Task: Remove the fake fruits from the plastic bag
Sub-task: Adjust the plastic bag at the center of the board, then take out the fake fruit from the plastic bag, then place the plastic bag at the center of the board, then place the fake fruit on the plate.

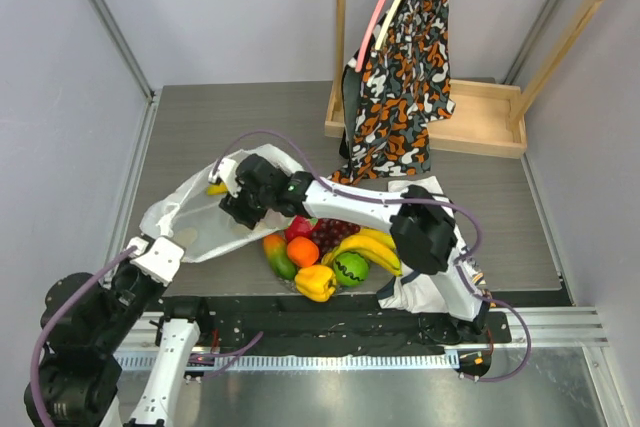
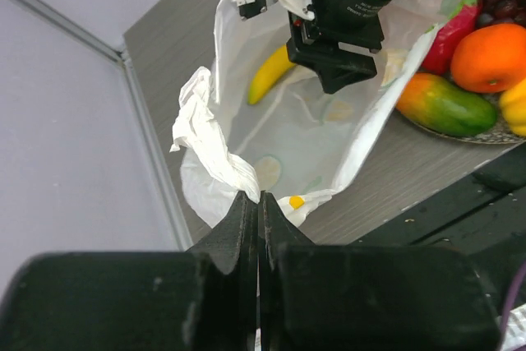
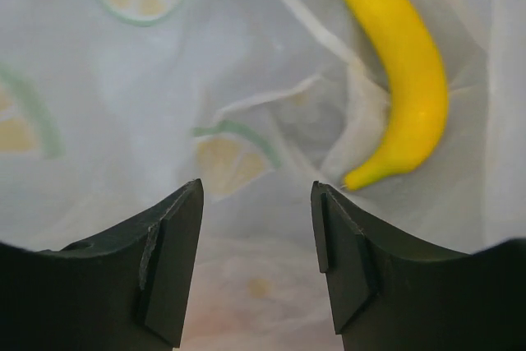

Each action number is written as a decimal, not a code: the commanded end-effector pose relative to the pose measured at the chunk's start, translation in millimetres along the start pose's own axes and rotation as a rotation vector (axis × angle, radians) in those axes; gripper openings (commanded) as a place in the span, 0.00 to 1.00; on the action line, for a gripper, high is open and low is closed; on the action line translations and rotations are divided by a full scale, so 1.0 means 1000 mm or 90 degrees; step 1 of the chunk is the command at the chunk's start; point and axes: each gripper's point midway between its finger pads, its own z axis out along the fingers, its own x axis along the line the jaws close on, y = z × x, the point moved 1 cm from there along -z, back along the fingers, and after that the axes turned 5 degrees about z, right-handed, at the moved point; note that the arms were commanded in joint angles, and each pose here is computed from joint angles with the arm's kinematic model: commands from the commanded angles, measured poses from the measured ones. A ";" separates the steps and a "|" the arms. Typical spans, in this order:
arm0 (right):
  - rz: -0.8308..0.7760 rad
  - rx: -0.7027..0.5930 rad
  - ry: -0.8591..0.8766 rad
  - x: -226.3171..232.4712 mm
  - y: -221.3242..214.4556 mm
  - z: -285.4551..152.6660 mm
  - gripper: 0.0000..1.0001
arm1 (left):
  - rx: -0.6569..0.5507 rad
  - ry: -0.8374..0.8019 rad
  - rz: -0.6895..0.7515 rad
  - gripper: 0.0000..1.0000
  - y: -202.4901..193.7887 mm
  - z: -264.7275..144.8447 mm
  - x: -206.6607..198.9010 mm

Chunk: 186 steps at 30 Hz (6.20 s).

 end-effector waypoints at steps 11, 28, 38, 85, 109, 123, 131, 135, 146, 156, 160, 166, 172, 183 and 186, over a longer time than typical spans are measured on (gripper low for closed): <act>-0.066 -0.105 0.228 0.172 0.044 -0.027 0.62 | 0.121 -0.055 0.017 0.00 -0.058 -0.028 -0.038; -0.015 -0.093 -0.082 0.023 0.042 0.030 0.64 | 0.116 -0.105 0.058 0.00 -0.069 -0.024 -0.054; -0.028 -0.064 -0.144 0.005 0.022 0.045 0.64 | 0.116 -0.112 0.058 0.00 -0.072 -0.022 -0.057; -0.176 -0.012 -0.112 -0.030 0.006 0.043 0.02 | 0.095 -0.059 0.125 0.00 -0.084 -0.025 -0.036; -0.095 -0.051 0.112 0.040 0.065 -0.078 0.01 | 0.046 0.265 -0.026 0.00 -0.048 0.017 0.057; -0.058 -0.115 0.164 0.002 0.079 -0.101 0.01 | 0.083 0.379 -0.073 0.00 -0.037 0.021 0.097; 0.076 -0.361 0.295 0.033 0.179 -0.182 0.03 | 0.126 0.331 -0.097 0.00 -0.046 0.039 0.087; 0.101 -0.438 0.371 0.048 0.212 -0.217 0.04 | 0.135 0.315 -0.117 0.00 -0.047 0.052 0.085; 0.086 -0.576 0.105 -0.037 0.288 -0.207 0.05 | 0.048 0.362 -0.174 0.00 -0.008 0.034 0.105; -0.044 -0.554 -0.024 -0.087 0.253 -0.270 0.03 | 0.017 0.605 -0.238 0.00 0.022 -0.038 0.154; -0.012 -0.429 -0.144 -0.119 0.173 -0.278 0.01 | 0.055 0.647 -0.213 0.00 0.008 -0.038 0.162; -0.054 -0.212 -0.157 -0.105 0.035 -0.273 0.01 | 0.077 0.644 -0.170 0.00 0.008 -0.012 0.183; -0.044 -0.066 -0.109 -0.083 -0.058 -0.258 0.01 | 0.079 0.577 -0.221 0.00 -0.002 0.024 0.177; 0.076 0.027 -0.045 -0.056 -0.120 -0.229 0.02 | 0.069 0.470 -0.280 0.00 -0.012 0.056 0.149; 0.088 0.033 -0.034 -0.052 -0.125 -0.220 0.02 | 0.072 0.471 -0.280 0.00 -0.014 0.055 0.148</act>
